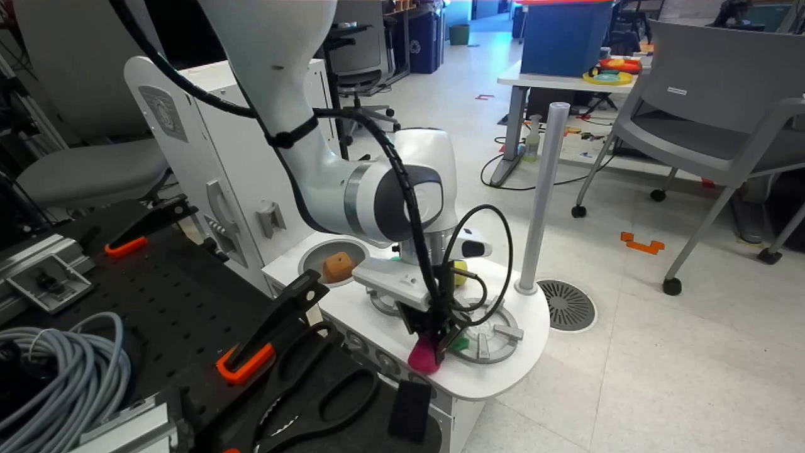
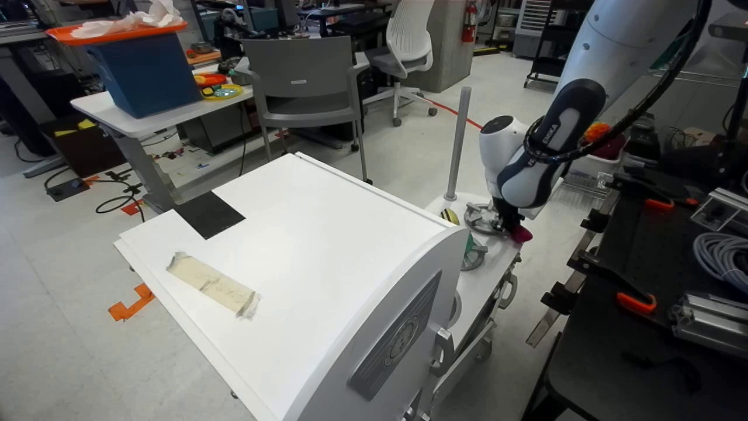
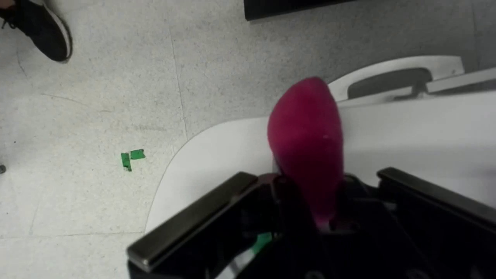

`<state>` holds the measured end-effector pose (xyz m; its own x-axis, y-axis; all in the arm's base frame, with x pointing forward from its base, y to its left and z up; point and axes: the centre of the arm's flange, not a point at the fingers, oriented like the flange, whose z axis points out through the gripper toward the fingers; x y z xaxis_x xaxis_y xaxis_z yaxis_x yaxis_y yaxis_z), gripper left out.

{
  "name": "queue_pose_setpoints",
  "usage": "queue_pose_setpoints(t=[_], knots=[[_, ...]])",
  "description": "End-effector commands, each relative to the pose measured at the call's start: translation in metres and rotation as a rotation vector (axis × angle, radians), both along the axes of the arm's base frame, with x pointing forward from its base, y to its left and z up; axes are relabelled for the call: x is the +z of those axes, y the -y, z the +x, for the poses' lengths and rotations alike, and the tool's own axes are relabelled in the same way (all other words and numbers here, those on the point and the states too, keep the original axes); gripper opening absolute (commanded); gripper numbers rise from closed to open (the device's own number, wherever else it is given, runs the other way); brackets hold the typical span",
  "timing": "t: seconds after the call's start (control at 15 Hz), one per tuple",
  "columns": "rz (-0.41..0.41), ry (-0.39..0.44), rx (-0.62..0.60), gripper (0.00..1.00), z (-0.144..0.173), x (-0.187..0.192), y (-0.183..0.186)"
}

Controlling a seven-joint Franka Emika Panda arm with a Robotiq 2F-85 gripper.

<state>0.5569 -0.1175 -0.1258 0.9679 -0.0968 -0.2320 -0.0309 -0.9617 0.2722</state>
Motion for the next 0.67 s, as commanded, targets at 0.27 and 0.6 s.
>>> queue_pose_setpoints(t=[0.27,0.6], knots=[[0.107,0.091,0.078,0.03,-0.022,0.027,-0.068],[0.110,0.122,0.080,0.55,-0.009,0.026,-0.074]])
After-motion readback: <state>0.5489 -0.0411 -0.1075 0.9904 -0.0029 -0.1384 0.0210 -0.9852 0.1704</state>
